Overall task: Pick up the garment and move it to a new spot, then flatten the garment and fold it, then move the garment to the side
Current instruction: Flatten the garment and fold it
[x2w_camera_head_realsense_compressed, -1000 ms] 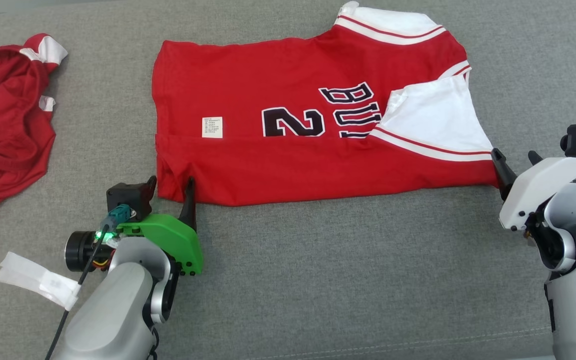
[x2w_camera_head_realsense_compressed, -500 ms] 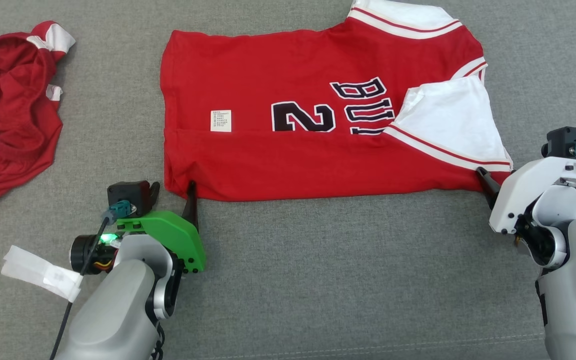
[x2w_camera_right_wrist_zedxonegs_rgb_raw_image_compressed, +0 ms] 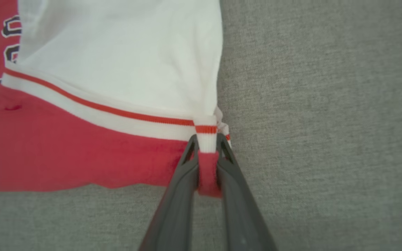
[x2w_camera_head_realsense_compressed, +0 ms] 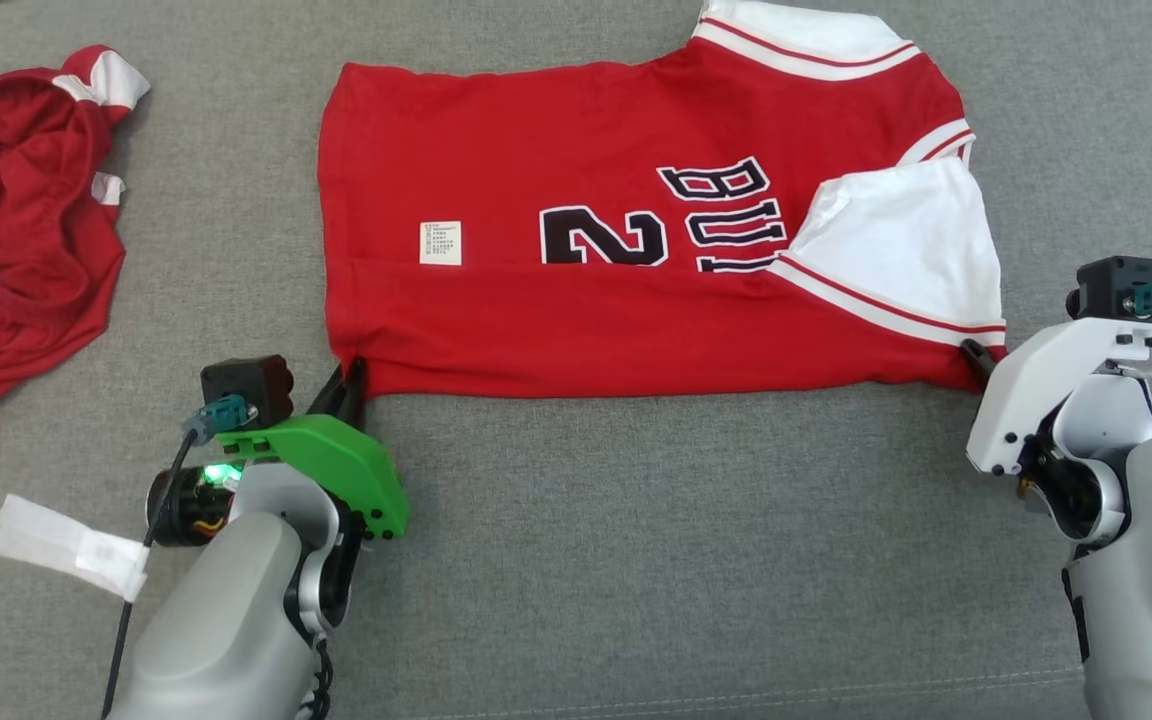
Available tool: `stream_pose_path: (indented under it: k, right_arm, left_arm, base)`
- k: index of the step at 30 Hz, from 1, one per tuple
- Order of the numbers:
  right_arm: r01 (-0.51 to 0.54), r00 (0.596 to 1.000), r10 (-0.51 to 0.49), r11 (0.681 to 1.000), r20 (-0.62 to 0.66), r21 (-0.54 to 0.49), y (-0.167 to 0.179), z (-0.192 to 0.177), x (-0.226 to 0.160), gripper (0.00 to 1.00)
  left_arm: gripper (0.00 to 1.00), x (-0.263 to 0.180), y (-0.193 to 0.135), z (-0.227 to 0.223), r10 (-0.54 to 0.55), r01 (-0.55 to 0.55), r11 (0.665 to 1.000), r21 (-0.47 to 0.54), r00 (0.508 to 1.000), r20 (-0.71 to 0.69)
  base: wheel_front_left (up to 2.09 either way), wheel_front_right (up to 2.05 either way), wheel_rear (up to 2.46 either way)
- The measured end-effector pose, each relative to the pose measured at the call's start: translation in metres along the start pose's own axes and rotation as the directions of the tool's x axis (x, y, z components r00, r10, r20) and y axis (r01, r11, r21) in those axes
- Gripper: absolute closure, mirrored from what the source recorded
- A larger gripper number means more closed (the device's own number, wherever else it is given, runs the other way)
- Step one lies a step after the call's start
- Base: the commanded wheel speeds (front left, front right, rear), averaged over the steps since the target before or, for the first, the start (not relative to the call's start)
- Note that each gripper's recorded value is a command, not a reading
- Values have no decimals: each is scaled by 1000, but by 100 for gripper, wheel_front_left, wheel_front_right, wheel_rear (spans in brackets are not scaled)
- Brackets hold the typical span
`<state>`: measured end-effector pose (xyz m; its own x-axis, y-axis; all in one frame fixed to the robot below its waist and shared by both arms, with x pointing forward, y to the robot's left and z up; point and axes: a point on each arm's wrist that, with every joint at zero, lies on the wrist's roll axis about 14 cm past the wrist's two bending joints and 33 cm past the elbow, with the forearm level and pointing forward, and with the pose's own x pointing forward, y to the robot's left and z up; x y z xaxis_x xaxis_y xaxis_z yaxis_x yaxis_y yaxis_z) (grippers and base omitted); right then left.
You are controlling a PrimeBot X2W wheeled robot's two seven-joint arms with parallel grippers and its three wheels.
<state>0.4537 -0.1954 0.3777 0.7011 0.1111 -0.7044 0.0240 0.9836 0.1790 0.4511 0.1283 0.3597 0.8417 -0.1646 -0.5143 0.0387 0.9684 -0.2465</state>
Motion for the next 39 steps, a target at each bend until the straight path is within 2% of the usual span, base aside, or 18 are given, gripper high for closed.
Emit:
stream_pose_path:
  k: [12,26,27,28,29,30,34,39]
  right_arm:
    - [9,997,-10,1000,79,17,-9,1,-47,100]
    - [-6,1000,6,995,5,100,-3,-52,-74,100]
    - [-6,1000,6,994,-3,105,-4,-56,-74,97]
    - [-7,1000,8,994,-5,106,-3,-57,-75,42]
    - [-9,1000,9,994,-1,106,-2,-57,-75,0]
    - [-8,1000,8,994,2,107,-3,-56,-75,0]
    - [-9,1000,8,993,9,118,-4,-56,-77,0]
    - [-2,998,-3,997,64,80,-2,-32,-81,0]
  left_arm:
    - [100,-51,-5,-20,-18,18,994,-106,1000,5]
    - [100,-91,8,-41,51,-58,991,-123,997,-54]
    - [100,-93,9,-42,54,-60,991,-121,997,-57]
    - [69,-94,10,-43,58,-65,991,-119,997,-60]
    - [29,-94,11,-42,63,-70,990,-121,996,-57]
    - [0,-95,12,-42,66,-73,990,-118,996,-56]
    - [0,-98,18,-42,95,-101,988,-114,994,-54]
    - [0,-101,23,-33,103,-105,987,-120,994,-29]
  base:
    - [0,0,0]
    - [0,0,0]
    - [0,0,0]
    - [0,0,0]
    - [0,0,0]
    - [0,0,0]
    - [0,0,0]
    - [0,0,0]
